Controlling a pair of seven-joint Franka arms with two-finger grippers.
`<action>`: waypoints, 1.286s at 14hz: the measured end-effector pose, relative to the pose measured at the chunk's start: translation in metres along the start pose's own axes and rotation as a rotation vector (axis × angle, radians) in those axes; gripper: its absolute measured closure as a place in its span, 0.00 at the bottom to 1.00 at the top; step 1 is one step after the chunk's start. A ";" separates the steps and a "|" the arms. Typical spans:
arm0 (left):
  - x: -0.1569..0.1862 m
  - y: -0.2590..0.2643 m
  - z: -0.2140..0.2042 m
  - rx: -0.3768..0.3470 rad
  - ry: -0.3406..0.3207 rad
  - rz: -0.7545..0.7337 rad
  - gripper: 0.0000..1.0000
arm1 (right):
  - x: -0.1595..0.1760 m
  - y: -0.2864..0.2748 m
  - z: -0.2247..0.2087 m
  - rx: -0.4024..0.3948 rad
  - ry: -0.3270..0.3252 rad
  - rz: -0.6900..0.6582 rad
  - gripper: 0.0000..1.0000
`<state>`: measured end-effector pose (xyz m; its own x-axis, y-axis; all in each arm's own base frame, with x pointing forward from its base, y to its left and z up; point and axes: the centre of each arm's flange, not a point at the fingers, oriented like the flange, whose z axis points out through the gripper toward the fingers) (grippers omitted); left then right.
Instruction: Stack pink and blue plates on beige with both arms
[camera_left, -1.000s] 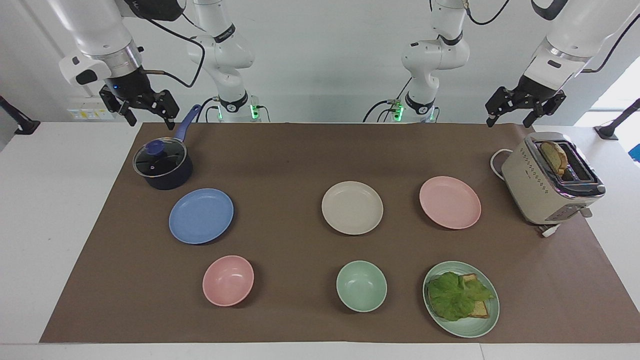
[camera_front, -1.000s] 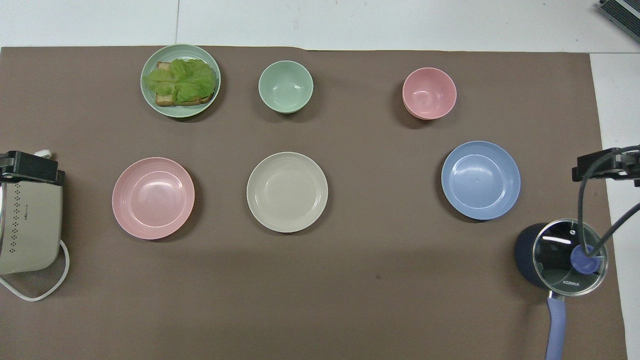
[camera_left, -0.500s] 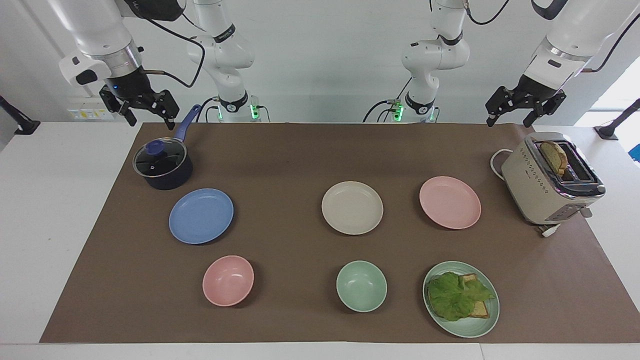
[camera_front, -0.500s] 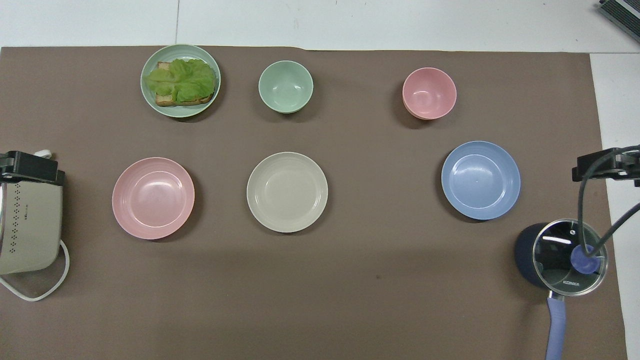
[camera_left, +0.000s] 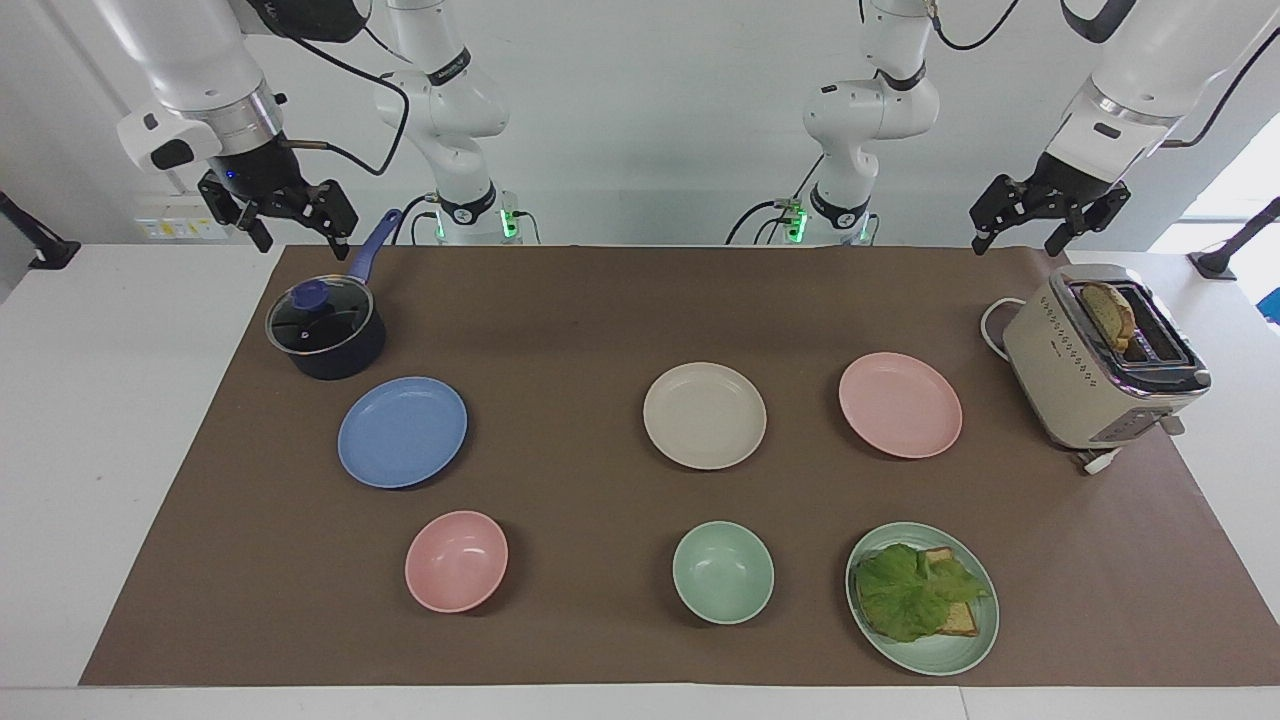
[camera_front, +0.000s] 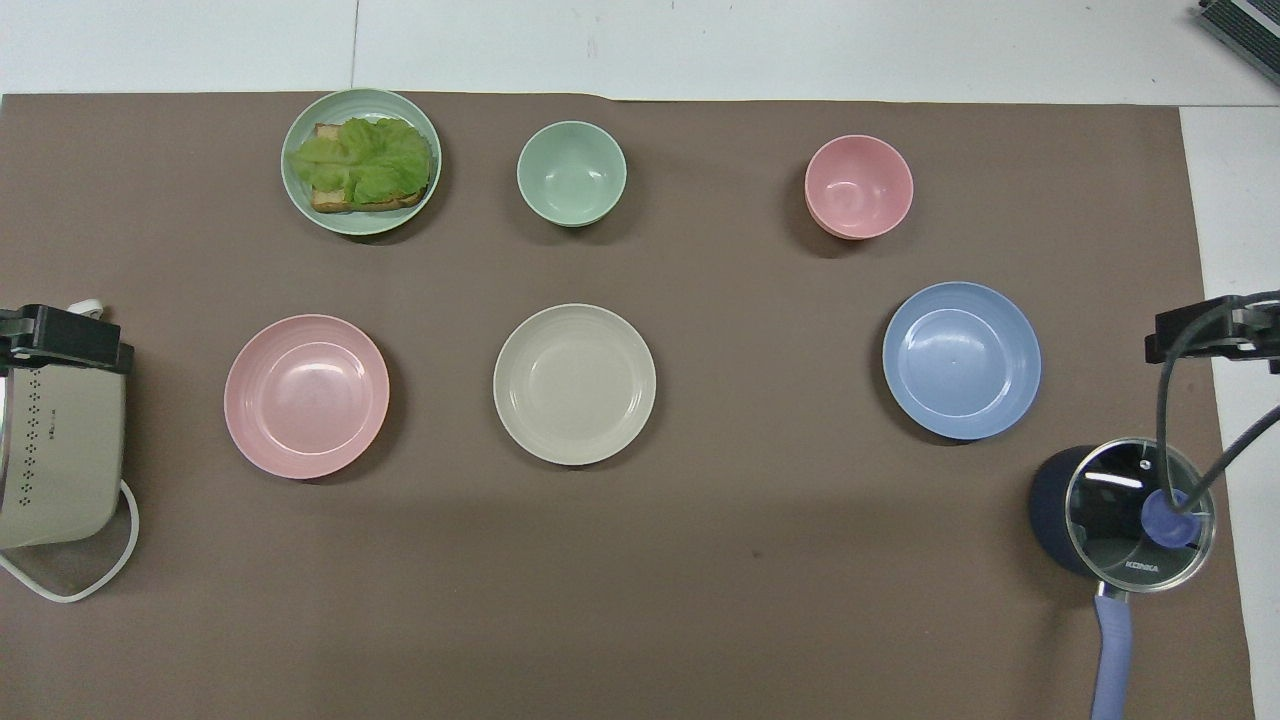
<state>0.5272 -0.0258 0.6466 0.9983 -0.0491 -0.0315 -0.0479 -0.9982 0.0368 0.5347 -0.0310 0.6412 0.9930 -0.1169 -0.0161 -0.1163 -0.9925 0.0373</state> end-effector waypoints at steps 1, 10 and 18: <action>0.000 0.000 0.001 0.000 -0.002 0.000 0.00 | 0.000 0.000 0.000 0.000 0.000 0.000 0.00; 0.006 -0.002 0.034 0.000 -0.002 -0.005 0.00 | 0.000 0.000 0.000 0.000 0.001 0.000 0.00; 0.017 -0.019 0.093 0.003 0.026 -0.036 0.00 | 0.000 0.001 0.000 0.000 0.000 0.002 0.00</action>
<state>0.5418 -0.0105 0.5526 0.9999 -0.0125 -0.0067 -0.0123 -0.9994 0.0333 0.5344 -0.0318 0.6415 0.9928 -0.1184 -0.0155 -0.1178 -0.9923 0.0373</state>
